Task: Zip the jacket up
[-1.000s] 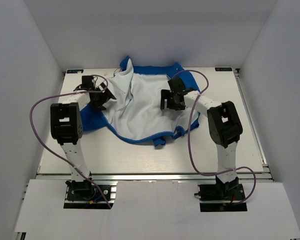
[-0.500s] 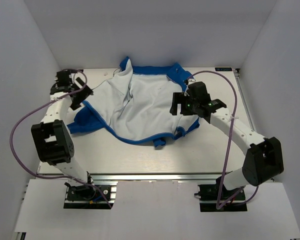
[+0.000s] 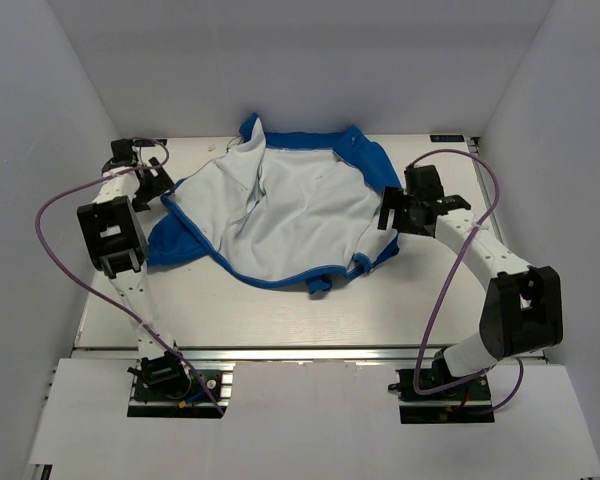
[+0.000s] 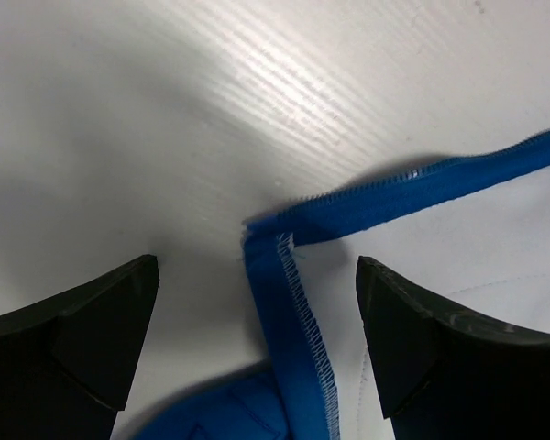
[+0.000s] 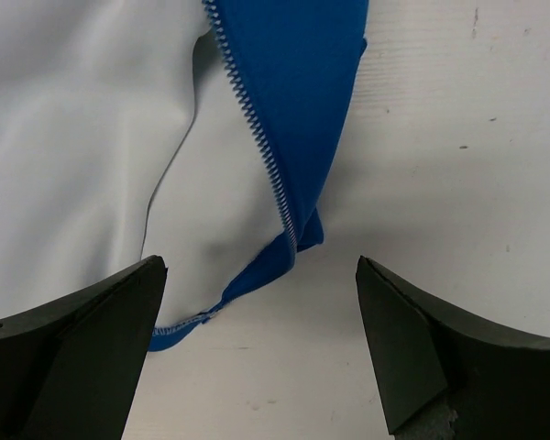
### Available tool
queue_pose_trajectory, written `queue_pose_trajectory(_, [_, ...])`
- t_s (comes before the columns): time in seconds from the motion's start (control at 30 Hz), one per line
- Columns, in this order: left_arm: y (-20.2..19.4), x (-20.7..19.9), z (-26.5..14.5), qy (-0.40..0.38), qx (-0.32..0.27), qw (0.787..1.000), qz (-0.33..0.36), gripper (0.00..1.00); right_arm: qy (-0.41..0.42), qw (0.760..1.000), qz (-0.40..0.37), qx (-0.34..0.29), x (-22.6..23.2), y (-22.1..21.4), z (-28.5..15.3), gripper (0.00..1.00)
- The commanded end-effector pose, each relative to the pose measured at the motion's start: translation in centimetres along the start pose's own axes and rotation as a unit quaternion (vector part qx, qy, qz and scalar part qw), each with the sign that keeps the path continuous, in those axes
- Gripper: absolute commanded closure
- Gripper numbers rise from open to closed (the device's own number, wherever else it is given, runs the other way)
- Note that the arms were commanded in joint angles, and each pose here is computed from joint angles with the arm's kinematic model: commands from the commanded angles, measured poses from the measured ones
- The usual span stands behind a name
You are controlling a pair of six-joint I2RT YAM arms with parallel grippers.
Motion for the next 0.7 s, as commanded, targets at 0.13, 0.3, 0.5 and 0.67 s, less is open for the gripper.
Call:
queue_pose_trajectory(0.13, [-0.3,0.3,0.7,-0.005,0.01,0.999,0.051,0.14,-0.011,1.0,0.006,-0.02,-0.5,2.5,0.2,0.11])
queue_pose_trajectory(0.3, [-1.9,-0.7,0.5,-0.036,0.019,0.993,0.107,0.3,-0.023,0.999,0.0,-0.024,-1.2,2.8,-0.3,0.11])
queue_pose_trajectory(0.5, [-2.7,-3.0,0.0,0.07,-0.004,0.978,0.195,0.35,-0.023,0.999,0.007,-0.031,-1.6,2.4,-0.9,0.11])
queue_pose_trajectory(0.67, [-2.7,-2.6,1.7,0.124,0.034,0.975,0.181,0.63,-0.026,0.999,0.007,-0.041,-2.0,2.0,-1.7,0.11])
Point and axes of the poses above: each gripper's point midway between its finger pads, its own z axis out along the fingers, its own x axis along the line the jaws close on, y = z × x, the point moved 9 cm from there along -z, back along the fingers, and after that the axes turned 8 degrees about z, right-handed, at the moved point
